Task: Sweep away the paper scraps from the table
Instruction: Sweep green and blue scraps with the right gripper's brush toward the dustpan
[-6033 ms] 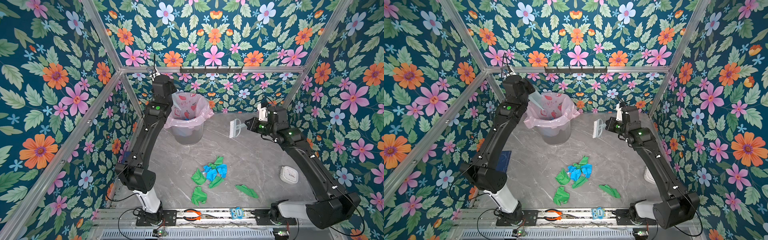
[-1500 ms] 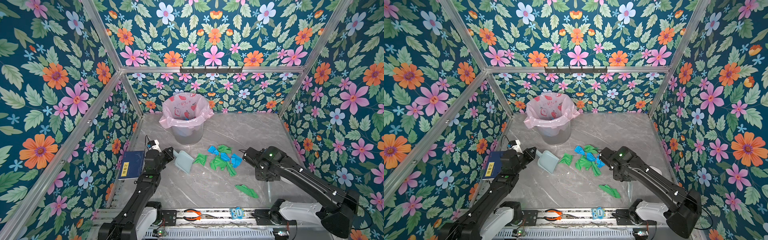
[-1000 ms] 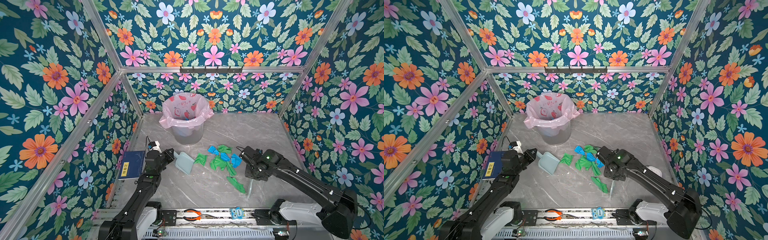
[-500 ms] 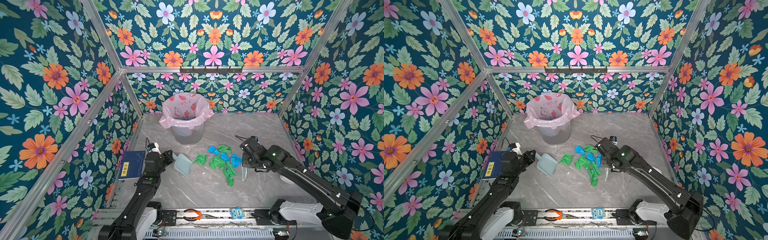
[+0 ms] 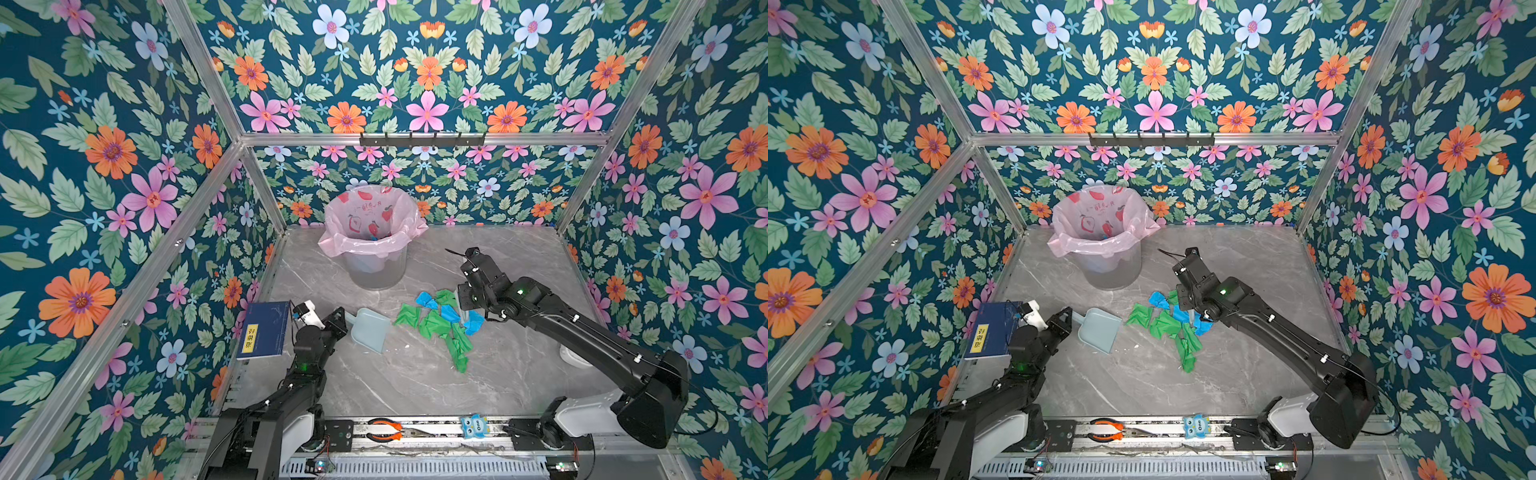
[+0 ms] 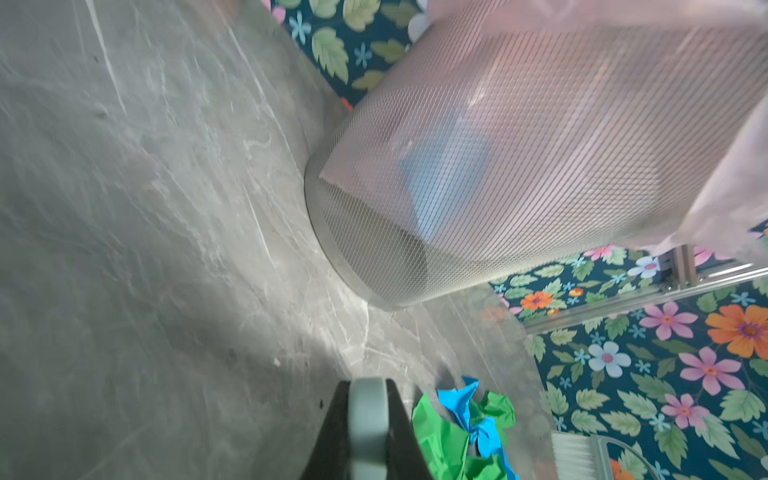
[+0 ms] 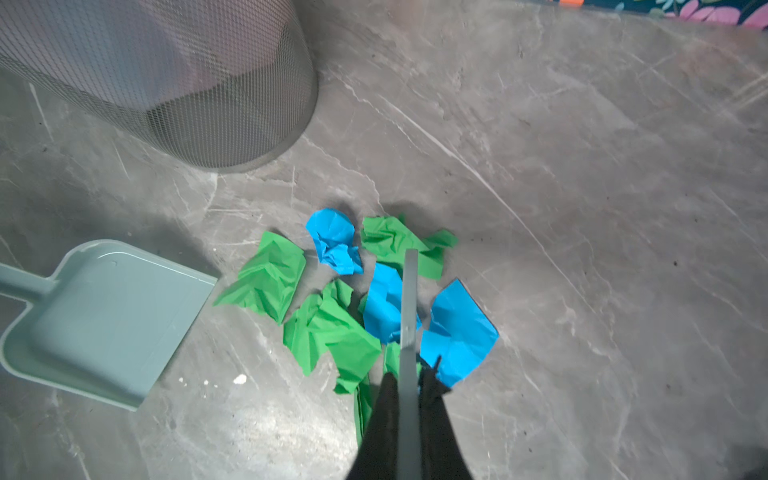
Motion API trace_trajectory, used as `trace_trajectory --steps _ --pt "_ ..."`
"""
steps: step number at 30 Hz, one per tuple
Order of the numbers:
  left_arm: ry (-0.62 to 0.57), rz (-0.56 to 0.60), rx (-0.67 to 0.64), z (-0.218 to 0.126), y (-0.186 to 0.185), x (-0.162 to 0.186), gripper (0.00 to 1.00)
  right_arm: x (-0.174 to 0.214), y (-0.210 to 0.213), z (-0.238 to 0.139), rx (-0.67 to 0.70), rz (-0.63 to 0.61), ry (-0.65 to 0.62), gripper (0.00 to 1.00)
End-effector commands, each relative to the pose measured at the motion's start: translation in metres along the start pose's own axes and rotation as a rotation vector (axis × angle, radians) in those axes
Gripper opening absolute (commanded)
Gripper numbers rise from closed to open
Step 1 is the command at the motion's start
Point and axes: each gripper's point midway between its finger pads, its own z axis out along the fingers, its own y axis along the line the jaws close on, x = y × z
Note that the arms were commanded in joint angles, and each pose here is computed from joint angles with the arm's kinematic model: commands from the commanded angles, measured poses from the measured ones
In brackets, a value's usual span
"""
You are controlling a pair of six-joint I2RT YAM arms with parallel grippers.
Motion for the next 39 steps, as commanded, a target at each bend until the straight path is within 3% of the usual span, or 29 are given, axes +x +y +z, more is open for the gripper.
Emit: trace_trajectory --steps 1,11,14,18,28,39 --pt "-0.179 -0.008 0.062 -0.007 -0.016 -0.035 0.00 -0.014 0.014 0.006 -0.066 -0.045 -0.043 0.00" --pt "-0.234 -0.038 0.127 0.006 -0.020 -0.041 0.00 -0.010 0.028 0.008 -0.142 -0.092 0.013 0.00" --pt "-0.198 -0.093 0.166 0.018 -0.020 -0.032 0.00 -0.002 0.030 0.017 -0.147 -0.111 0.054 0.00" --pt "-0.170 -0.049 0.171 0.031 -0.029 -0.019 0.00 0.006 0.031 0.028 -0.154 -0.106 0.086 0.00" --pt "-0.119 -0.065 0.141 0.045 -0.022 -0.001 0.00 0.016 0.023 0.051 -0.079 -0.085 0.151 0.00" --pt "-0.067 -0.072 0.146 0.061 -0.024 0.017 0.00 0.007 0.035 0.064 -0.103 -0.045 0.146 0.00"
